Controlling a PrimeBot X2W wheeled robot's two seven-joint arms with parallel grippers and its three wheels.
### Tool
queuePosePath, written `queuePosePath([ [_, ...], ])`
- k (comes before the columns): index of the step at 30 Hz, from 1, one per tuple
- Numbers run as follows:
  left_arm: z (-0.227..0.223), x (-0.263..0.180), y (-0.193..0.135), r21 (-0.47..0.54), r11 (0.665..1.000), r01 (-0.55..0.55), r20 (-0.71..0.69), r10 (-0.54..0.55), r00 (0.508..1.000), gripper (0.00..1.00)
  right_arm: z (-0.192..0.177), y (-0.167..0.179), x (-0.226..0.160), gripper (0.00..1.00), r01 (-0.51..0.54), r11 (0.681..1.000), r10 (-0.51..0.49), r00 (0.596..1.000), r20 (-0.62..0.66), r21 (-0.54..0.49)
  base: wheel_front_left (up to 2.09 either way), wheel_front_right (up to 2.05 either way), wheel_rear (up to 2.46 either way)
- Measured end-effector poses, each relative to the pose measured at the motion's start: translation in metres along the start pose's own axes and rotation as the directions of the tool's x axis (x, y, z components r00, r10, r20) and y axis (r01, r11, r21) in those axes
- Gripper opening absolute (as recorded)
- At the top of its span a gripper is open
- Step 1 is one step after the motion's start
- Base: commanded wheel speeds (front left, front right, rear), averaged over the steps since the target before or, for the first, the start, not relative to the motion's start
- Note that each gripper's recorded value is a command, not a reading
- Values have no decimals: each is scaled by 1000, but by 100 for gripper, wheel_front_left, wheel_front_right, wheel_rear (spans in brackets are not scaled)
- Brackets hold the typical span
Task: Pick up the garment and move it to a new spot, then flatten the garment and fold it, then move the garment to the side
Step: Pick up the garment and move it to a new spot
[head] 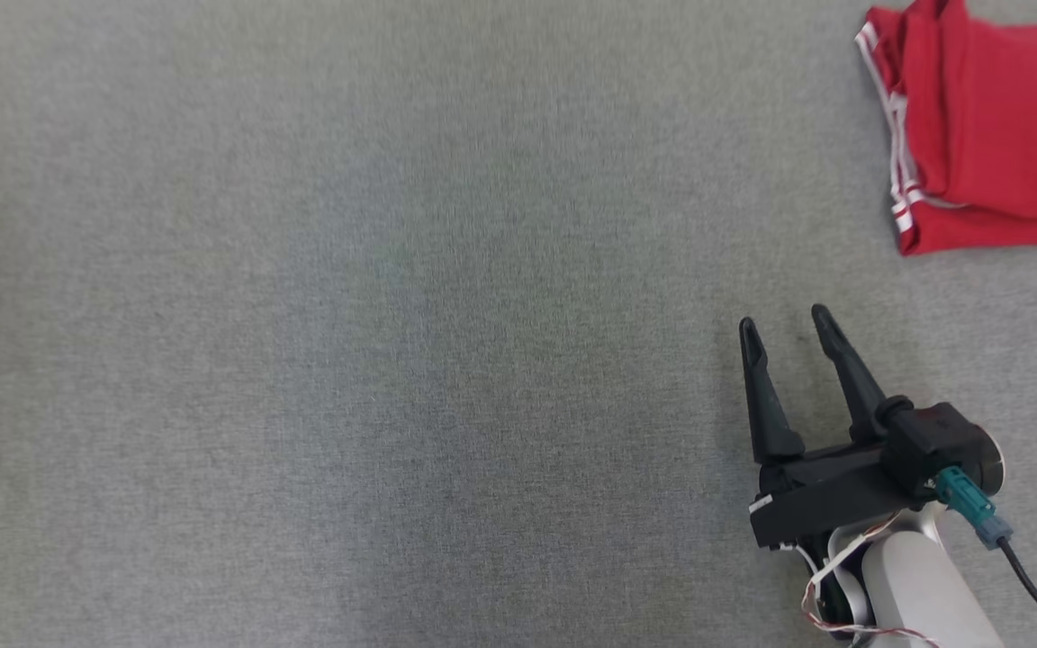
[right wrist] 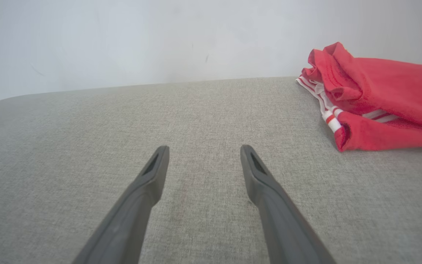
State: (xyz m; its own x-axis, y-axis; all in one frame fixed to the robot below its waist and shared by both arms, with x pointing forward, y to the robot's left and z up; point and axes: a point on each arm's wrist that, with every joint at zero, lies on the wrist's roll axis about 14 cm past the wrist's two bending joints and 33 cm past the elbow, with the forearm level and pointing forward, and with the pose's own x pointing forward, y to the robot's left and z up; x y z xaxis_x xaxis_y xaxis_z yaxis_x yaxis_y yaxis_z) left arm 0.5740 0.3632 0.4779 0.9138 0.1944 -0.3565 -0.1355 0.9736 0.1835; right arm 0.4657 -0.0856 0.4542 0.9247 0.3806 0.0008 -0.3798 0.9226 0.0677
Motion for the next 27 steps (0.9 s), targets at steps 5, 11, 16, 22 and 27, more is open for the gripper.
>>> queuePosePath([
  [5,59,-14,-15,52,997,50,166,-58,984,0,16,5,-7,100,3,1000,-3,1000,29,1,0,0,0],
  [11,121,-36,-37,78,991,112,323,-132,937,0,33,7,-18,100,15,1000,-15,998,60,3,0,0,0],
  [16,169,-59,-74,161,968,194,439,-246,864,0,46,2,-31,100,48,999,-48,995,87,3,0,0,0],
  [22,208,-86,-127,248,923,294,519,-383,764,0,57,-6,-42,100,86,996,-86,990,111,4,0,0,0],
  [27,231,-115,-174,317,870,377,557,-492,669,0,64,-11,-52,100,117,993,-117,985,127,6,0,0,0],
])
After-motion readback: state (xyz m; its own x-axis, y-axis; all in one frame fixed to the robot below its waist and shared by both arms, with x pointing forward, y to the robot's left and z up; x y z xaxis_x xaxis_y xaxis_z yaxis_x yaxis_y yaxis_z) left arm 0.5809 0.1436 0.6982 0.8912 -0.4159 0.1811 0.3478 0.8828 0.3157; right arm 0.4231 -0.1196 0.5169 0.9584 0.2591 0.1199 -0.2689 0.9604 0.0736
